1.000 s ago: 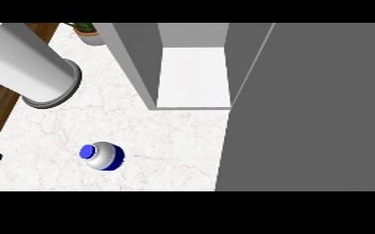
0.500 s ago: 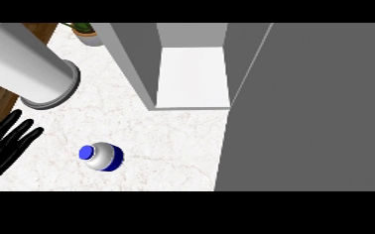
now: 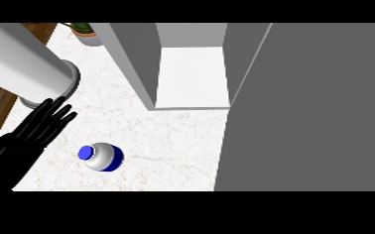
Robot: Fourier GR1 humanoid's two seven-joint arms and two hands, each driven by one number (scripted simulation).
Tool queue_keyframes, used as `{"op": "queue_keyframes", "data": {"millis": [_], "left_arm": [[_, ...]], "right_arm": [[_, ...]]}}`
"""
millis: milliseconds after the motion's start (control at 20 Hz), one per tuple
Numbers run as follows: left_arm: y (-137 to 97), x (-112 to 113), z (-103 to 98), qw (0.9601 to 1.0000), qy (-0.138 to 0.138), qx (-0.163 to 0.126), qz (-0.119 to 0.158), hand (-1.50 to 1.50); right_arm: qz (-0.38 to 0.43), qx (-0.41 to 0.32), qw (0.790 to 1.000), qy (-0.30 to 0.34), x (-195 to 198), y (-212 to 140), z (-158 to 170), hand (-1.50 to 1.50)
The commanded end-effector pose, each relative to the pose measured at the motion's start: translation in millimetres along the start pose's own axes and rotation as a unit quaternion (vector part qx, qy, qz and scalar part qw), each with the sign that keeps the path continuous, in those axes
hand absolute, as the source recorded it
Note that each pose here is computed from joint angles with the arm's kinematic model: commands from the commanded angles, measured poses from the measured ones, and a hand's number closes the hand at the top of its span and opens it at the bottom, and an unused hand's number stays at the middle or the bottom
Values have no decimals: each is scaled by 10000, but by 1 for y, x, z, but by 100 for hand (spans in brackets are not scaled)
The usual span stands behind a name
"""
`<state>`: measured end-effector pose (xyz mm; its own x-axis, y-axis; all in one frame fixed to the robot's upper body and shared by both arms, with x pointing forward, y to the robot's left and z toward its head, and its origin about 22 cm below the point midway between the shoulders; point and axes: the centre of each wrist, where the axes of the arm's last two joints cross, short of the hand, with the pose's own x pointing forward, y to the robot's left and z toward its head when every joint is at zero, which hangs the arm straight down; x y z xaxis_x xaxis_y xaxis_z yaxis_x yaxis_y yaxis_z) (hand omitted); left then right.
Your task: Pick up the bottled water, place it into the cabinet and close the cabinet
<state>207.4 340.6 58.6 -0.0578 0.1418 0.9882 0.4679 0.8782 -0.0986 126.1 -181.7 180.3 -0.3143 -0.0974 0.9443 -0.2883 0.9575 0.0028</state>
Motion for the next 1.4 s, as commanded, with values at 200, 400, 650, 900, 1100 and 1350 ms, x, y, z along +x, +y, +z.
{"op": "queue_keyframes", "data": {"millis": [200,400,650,900,1100,1350], "left_arm": [[-3,-61,-4,9997,204,-63,72,-150],[28,-78,7,9997,222,-105,-2,-150],[15,-104,-12,9992,364,137,-106,-150],[20,-135,17,9988,379,293,-112,-150],[27,-150,6,9987,435,218,-136,-150],[25,-173,6,9979,580,265,-70,-150]], "right_arm": [[115,-82,9990,-414,40,-4,25,-150],[103,-110,9993,-340,40,0,20,-150],[14,11,9993,-380,42,11,24,-150],[87,15,9994,-345,44,3,27,-150],[176,1,9989,-441,38,2,17,-150],[170,1,9993,-329,42,2,28,-150]]}}
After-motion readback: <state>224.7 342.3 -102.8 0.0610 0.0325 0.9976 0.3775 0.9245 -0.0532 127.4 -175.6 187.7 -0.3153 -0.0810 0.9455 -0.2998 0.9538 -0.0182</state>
